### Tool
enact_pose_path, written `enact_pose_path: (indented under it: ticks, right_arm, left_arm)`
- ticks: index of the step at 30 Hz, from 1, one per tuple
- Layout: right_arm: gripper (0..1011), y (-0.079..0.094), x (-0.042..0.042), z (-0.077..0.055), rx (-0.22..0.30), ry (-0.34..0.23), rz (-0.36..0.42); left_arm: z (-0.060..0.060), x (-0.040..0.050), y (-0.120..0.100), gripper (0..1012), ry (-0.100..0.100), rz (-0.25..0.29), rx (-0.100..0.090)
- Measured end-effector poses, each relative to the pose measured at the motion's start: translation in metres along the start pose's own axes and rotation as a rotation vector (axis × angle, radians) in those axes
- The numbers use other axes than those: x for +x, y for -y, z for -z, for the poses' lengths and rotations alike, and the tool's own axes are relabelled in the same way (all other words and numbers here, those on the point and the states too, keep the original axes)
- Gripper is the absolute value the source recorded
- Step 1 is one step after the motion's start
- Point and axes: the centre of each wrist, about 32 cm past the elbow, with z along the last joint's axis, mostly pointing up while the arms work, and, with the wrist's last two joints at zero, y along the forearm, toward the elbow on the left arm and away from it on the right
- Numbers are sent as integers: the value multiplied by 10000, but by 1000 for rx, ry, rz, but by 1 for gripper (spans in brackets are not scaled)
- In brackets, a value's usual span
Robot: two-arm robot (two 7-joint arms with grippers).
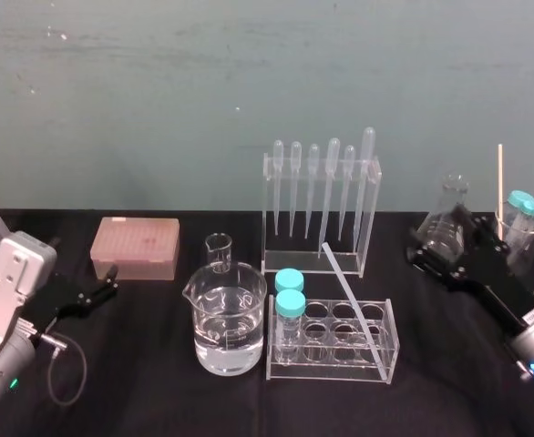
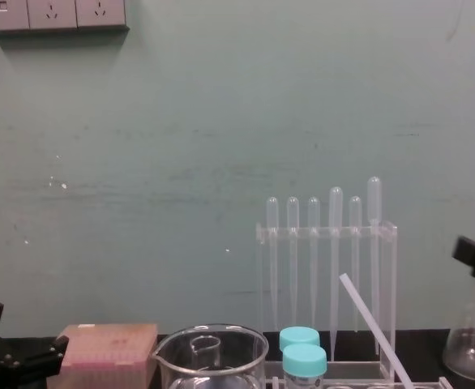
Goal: Pick up the stirring rod with one hand, then place it down.
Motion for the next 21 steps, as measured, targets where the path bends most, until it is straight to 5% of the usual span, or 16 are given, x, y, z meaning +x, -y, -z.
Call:
enact_pose_path:
  ticks: [8, 11, 21]
  right_arm:
    - [1000, 215, 34, 27, -140, -26, 74]
    - [1000, 239, 25, 48, -233, -50, 83]
    - [1000, 240, 26, 46, -217, -44, 84]
  left_arm:
    - [0, 0, 0, 1000, 0, 0, 0]
    - [0, 0, 0, 1000, 0, 0, 0]
    - [0, 0, 0, 1000, 0, 0, 0]
